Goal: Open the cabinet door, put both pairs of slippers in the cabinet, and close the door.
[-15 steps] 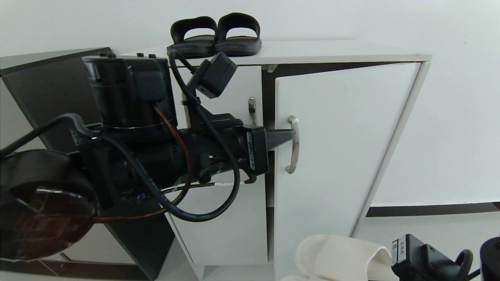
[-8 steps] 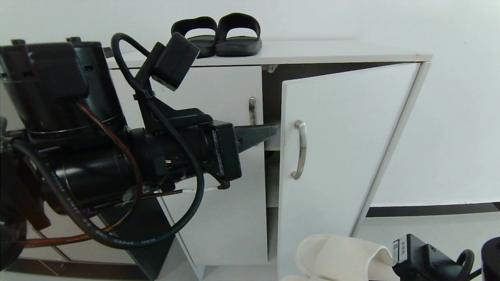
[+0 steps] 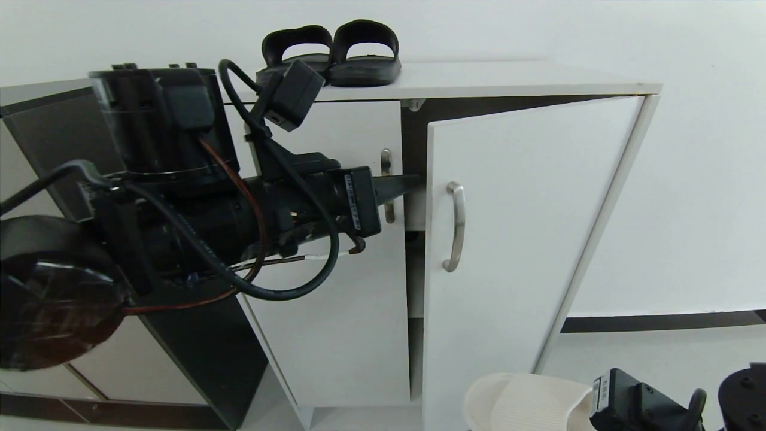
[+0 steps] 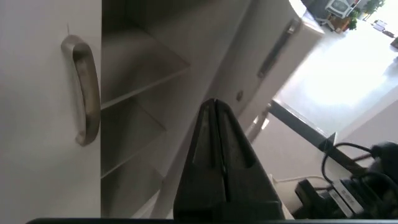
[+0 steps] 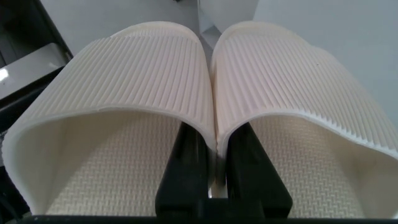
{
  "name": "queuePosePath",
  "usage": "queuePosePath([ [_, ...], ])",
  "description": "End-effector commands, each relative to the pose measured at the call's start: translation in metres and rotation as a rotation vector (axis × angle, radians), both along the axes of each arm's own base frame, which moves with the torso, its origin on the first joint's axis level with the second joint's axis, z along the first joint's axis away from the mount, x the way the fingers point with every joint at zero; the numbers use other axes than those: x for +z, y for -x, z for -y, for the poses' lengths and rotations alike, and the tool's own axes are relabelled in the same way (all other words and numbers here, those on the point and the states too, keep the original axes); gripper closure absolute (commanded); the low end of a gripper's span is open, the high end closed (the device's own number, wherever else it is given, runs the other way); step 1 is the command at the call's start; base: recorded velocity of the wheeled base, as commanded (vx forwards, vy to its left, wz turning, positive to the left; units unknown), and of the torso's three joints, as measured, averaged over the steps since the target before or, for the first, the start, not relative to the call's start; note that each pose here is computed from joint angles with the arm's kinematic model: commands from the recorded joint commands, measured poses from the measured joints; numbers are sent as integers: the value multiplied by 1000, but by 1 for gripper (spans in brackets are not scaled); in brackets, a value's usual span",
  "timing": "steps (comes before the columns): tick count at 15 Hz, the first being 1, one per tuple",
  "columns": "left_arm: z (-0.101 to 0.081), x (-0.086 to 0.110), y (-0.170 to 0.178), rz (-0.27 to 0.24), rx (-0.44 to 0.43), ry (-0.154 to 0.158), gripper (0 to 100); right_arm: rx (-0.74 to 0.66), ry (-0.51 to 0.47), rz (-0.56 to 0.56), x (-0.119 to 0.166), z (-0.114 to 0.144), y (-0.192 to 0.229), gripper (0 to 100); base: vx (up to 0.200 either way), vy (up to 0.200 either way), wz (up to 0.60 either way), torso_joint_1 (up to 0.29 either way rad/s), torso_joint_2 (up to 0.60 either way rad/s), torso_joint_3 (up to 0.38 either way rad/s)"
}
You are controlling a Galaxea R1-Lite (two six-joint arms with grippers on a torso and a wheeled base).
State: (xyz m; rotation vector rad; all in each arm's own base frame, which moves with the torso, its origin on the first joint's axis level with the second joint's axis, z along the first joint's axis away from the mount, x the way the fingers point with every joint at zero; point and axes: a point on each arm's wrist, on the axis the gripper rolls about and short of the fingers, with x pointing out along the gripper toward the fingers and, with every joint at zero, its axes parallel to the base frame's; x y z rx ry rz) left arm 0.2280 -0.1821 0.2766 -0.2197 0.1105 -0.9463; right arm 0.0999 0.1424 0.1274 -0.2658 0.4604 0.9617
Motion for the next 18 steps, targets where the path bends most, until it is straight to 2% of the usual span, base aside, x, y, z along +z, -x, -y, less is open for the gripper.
queuePosePath([
  [1,16,-8,-22,-19,4,-14,100,9,-2,2,1,-2,1,100,0,0,0,0,0,0],
  [7,21,-7,-29,-14,9,-9,100,56,49,-30,-12,2,13,100,0,0,0,0,0,0],
  [9,24,-10,-24,-18,6,-17,100,69,59,-34,-14,3,15,100,-200,0,0,7,0,2],
  [11,35,-19,3,-44,26,-42,100,106,97,-59,-23,0,21,100,-200,0,0,2,2,2],
  [13,39,-33,41,-71,-50,-87,100,143,102,-63,-26,4,29,100,-200,0,0,-2,0,0],
  [14,38,-34,54,-69,-82,-94,100,178,104,-63,-28,10,38,100,-200,0,0,7,7,2],
  [16,38,-33,54,-53,-83,-99,100,219,92,-55,-27,10,44,100,-200,0,0,2,5,2],
  [18,32,-32,47,-32,-46,-82,100,214,67,-48,-23,7,43,100,-100,0,0,1,4,6],
])
